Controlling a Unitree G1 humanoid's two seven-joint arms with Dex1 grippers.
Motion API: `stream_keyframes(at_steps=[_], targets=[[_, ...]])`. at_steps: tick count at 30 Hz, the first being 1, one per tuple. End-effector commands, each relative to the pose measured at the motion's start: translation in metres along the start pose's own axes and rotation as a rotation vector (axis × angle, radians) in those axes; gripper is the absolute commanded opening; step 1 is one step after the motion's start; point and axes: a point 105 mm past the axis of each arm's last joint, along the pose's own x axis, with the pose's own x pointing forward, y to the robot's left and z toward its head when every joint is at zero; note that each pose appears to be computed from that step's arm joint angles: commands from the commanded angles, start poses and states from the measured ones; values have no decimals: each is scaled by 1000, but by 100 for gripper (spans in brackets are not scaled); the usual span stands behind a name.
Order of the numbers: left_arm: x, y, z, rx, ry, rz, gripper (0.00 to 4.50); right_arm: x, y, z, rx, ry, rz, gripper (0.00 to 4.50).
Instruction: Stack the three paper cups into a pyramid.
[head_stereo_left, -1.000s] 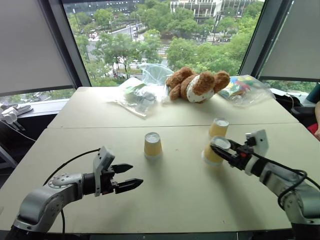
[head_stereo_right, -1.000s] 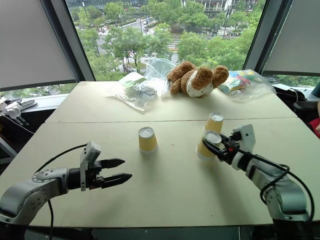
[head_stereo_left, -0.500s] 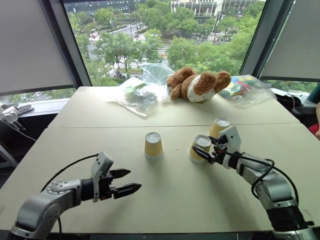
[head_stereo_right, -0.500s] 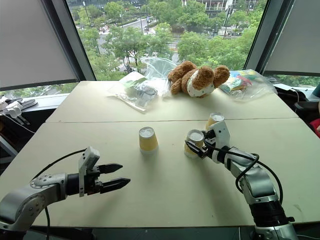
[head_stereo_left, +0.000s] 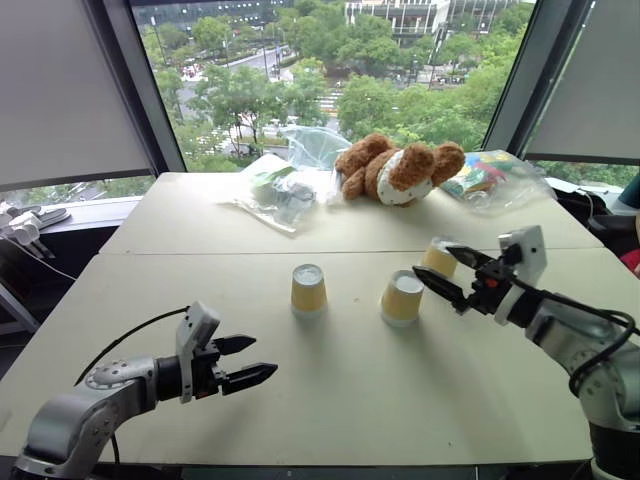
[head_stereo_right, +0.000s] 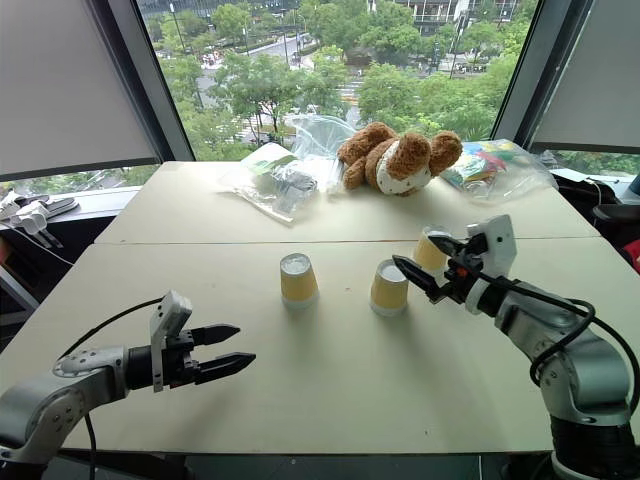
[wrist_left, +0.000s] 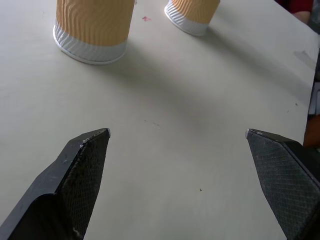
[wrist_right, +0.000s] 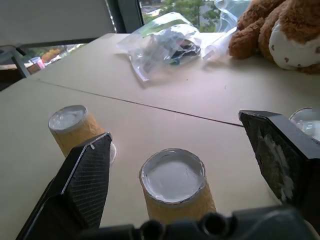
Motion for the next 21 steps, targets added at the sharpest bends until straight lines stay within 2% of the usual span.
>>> stream_keyframes(at_steps=[1, 4, 7, 11, 21], targets=[[2, -1, 10, 20, -27, -22, 450, -1, -33, 6, -41, -33, -139, 445], [6, -1, 12, 24, -31, -29, 450, 12, -58, -14, -85, -8, -217, 445], [6, -2, 10, 23, -27, -28, 450, 33, -69, -30, -71, -11, -231, 445], [5, -3, 7, 34, -15, -11, 450, 55, -75, -37, -46, -31, -235, 445], [3, -8, 8, 32, -14, 17, 450, 82, -77, -49, -24, -10, -194, 445]])
